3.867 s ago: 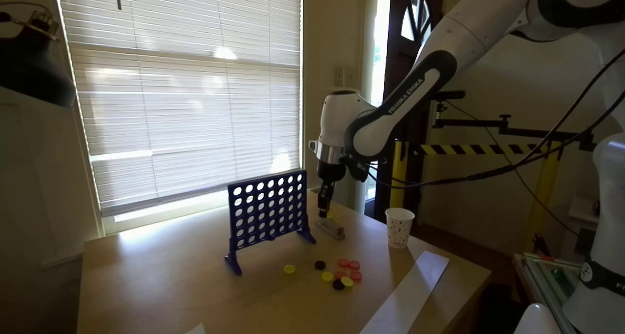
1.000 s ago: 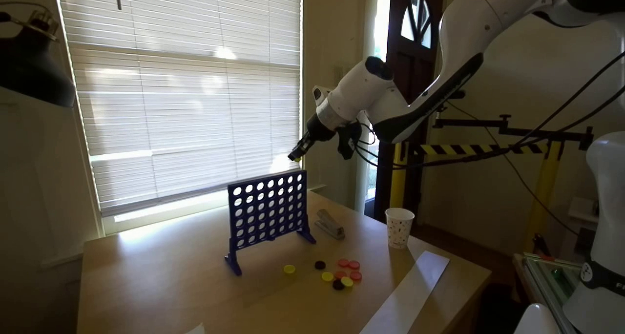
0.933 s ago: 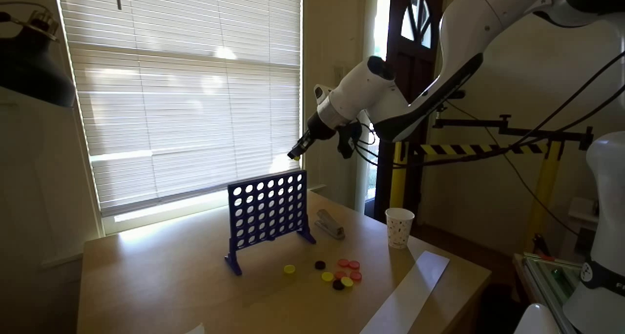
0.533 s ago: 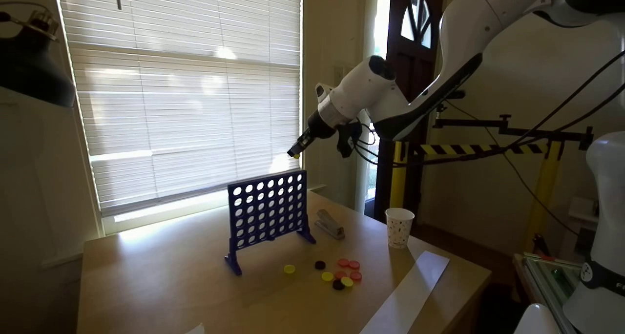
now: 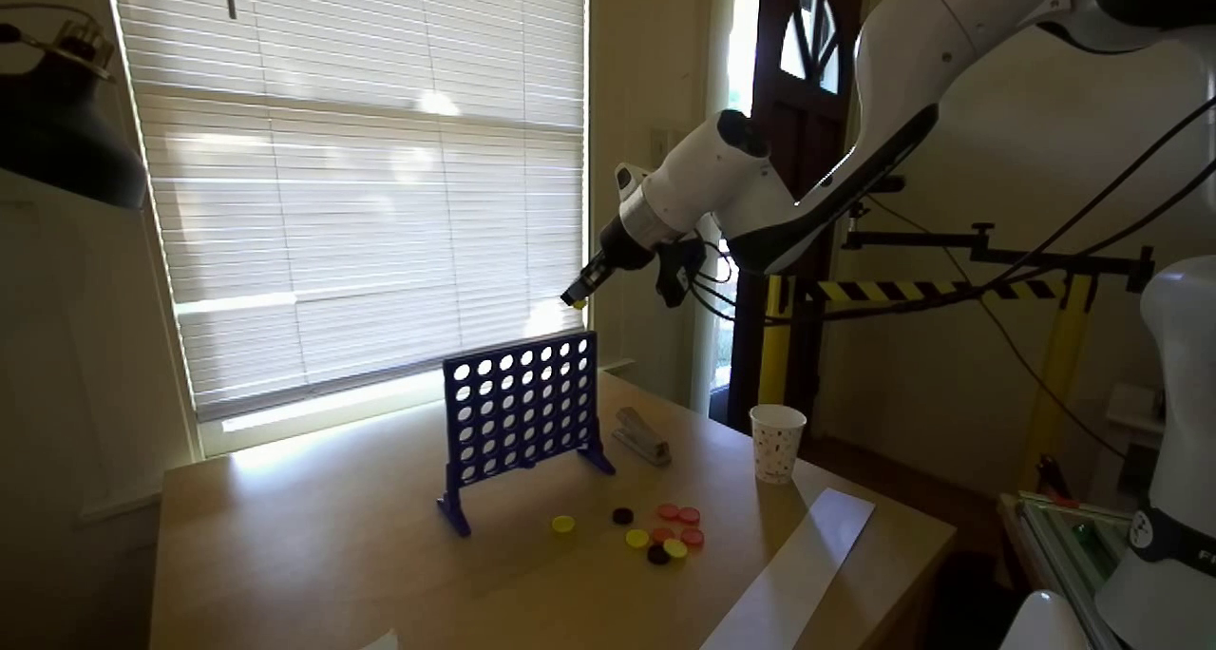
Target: Put the yellow chip into the connect four game
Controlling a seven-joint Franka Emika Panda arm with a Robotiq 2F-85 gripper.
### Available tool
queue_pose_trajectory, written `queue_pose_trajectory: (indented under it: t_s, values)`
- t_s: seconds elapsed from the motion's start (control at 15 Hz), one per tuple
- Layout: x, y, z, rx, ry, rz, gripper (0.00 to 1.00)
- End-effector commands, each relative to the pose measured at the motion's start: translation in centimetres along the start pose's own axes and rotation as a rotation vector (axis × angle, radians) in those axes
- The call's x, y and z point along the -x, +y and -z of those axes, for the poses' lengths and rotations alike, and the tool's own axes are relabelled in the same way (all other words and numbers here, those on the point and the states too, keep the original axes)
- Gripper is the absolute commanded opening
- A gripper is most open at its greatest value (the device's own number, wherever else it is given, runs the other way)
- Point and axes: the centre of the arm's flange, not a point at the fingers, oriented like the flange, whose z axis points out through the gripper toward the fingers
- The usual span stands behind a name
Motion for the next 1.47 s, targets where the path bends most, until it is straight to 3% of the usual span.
queue_pose_trajectory:
  t_s: [0.0,1.4]
  values:
    - [0.6,0.3,-0.1,0.019,0.023,-0.011,0.09]
    - [4.3,1.3,-0.8,0.037,0.095,-0.062,0.09]
